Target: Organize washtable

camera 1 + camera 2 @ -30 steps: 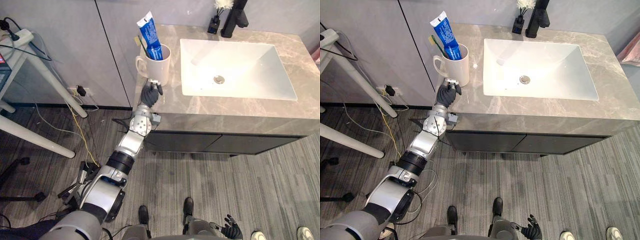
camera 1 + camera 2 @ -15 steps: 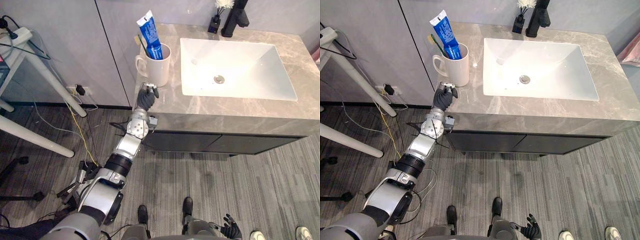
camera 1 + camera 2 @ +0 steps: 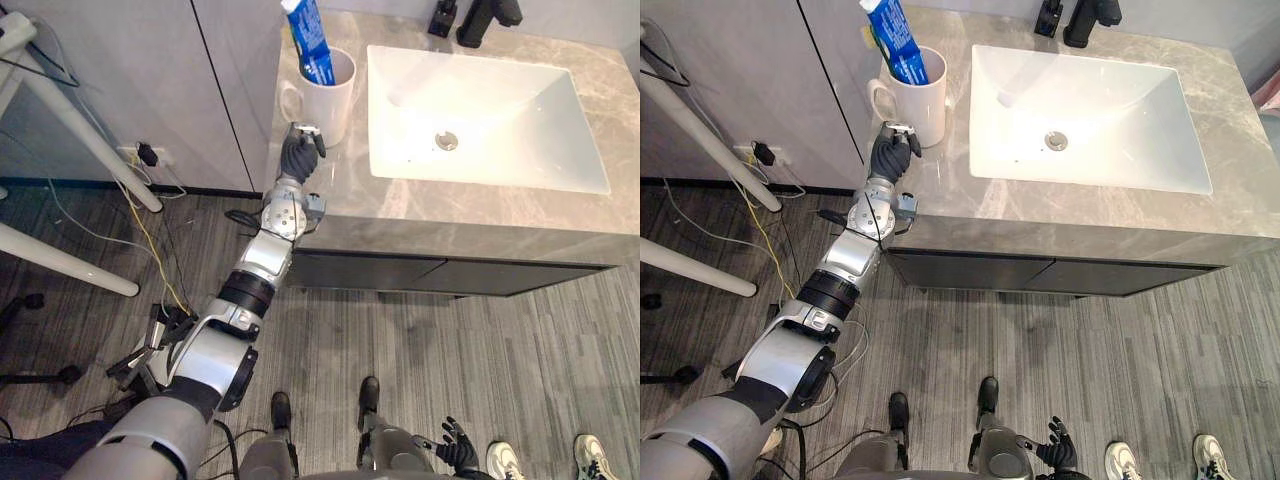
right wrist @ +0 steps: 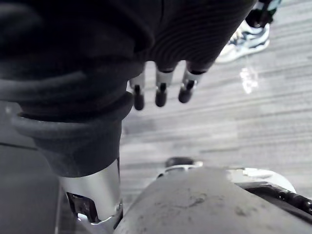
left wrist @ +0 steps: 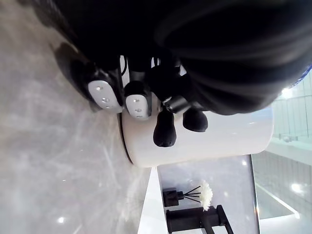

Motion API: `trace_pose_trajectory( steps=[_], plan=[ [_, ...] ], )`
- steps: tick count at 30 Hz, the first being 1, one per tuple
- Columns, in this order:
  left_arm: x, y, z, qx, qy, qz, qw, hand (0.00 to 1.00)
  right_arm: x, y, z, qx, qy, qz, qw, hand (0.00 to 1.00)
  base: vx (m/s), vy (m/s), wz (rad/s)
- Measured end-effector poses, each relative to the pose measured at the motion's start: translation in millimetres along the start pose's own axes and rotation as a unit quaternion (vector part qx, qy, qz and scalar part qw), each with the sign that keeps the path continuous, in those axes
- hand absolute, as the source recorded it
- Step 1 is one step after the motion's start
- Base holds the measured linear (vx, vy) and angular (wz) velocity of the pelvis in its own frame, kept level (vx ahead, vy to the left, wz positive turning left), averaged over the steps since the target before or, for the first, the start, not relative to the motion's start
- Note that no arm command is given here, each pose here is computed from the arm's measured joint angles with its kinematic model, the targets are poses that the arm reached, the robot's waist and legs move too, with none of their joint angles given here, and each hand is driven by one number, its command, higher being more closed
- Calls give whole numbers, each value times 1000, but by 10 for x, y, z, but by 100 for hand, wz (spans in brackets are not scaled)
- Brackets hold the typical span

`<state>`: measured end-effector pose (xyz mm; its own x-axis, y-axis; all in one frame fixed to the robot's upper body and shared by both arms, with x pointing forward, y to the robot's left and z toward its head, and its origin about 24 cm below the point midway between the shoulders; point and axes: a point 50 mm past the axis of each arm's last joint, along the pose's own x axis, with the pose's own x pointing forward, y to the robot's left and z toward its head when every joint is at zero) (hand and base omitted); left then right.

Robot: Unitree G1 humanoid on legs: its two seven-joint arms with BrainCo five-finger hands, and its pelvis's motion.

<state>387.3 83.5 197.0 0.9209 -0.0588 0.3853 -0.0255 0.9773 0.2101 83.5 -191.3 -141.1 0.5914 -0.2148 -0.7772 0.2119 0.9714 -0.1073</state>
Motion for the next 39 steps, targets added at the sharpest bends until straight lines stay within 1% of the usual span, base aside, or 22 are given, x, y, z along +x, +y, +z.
trace_pose_trajectory(
  steps=[8, 12, 17, 19, 23, 26, 32, 39],
  plan=[
    [58, -76, 142, -19, -15, -7, 1000, 100, 9, 2, 47, 4, -9, 1, 1000, 0, -10, 3, -2],
    [115, -137, 314, -24, -40, -16, 999, 100, 14, 10, 123, 6, -25, 2, 1000, 0, -4, 3, -1],
    [229, -168, 539, -12, -65, -16, 998, 100, 29, 11, 175, 5, -34, 3, 999, 0, -13, 3, -5],
    [300, -129, 632, -3, -73, -9, 997, 100, 30, 15, 198, 4, -39, 5, 999, 0, -21, 6, -13],
    [449, 88, 874, 25, -100, 24, 994, 100, 33, 62, 293, -2, -60, 16, 998, 0, -35, 5, -7],
    [505, 189, 1050, 33, -124, 38, 991, 100, 30, 88, 324, -6, -68, 22, 997, 0, -36, -1, -6],
    [553, 366, 1154, 32, -134, 73, 988, 100, 25, 96, 363, -1, -81, 24, 996, 0, -8, 1, -2],
    [575, 543, 1236, 55, -150, 91, 983, 100, 22, 111, 414, -14, -97, 33, 995, 0, -5, 0, 0]
  ],
)
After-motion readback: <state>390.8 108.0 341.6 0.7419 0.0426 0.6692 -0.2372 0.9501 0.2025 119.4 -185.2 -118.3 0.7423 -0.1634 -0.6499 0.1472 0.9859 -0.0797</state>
